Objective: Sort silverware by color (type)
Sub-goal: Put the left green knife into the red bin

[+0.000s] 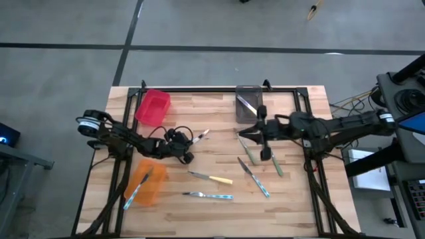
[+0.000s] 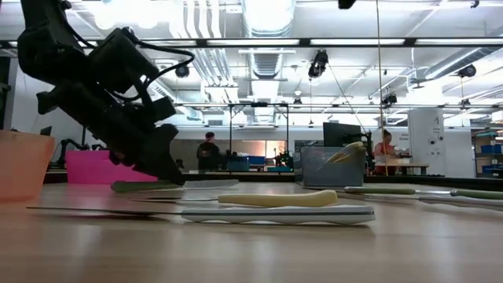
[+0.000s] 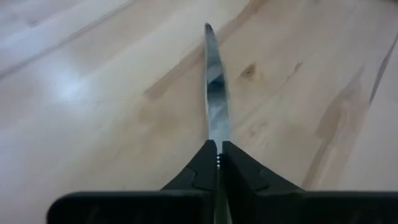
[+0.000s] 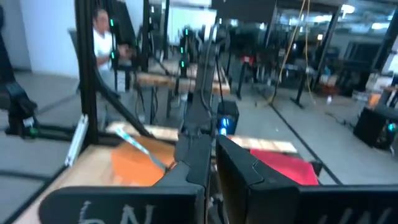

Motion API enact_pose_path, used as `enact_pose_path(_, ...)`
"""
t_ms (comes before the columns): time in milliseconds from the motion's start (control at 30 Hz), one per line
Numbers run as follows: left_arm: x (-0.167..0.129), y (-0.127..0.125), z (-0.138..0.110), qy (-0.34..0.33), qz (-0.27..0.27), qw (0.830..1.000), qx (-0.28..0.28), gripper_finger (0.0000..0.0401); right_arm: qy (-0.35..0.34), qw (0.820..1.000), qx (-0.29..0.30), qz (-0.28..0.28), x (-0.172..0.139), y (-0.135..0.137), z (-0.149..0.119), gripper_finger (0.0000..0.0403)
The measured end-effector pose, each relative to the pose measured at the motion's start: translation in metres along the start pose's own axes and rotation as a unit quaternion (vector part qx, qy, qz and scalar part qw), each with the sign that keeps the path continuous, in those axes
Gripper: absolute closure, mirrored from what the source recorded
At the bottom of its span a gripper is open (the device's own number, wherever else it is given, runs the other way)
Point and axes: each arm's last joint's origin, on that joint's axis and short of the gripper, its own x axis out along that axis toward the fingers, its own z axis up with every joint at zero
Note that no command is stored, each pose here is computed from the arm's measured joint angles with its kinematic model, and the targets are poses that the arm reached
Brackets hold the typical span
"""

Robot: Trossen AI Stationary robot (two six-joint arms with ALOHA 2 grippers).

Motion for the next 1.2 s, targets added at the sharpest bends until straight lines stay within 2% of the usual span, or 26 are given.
enact_pose_path(167,-0.008,-0.001,0.009,-0.016,-0.017,1.000,-0.014,0.0396,-0.020,0.999,0.028,-0.002,-0.008,0.002,-0.018,0.0385)
enact_pose_path(367,-0.013,-0.001,0.016,-0.026,-0.031,0.999,-0.019,0.0398,-0.004,0.999,0.047,-0.001,-0.008,0.004,-0.034,0.0385)
enact_pose_path(567,-0.018,-0.003,0.016,0.010,-0.091,0.994,0.059,0.0400,0.016,0.998,0.055,0.001,-0.001,0.005,-0.044,0.0385)
enact_pose_path(700,-0.023,0.004,0.020,0.017,-0.085,0.992,0.089,0.0398,0.039,0.997,0.059,0.002,0.006,0.006,-0.053,0.0385)
enact_pose_path(933,-0.026,0.022,0.032,0.036,-0.094,0.984,0.147,0.0351,0.063,0.996,0.053,-0.042,0.016,0.004,-0.067,0.0385)
enact_pose_path(1200,-0.014,0.036,0.033,0.054,-0.093,0.971,0.213,0.0279,0.068,0.992,0.069,-0.086,0.017,-0.016,-0.072,0.0385)
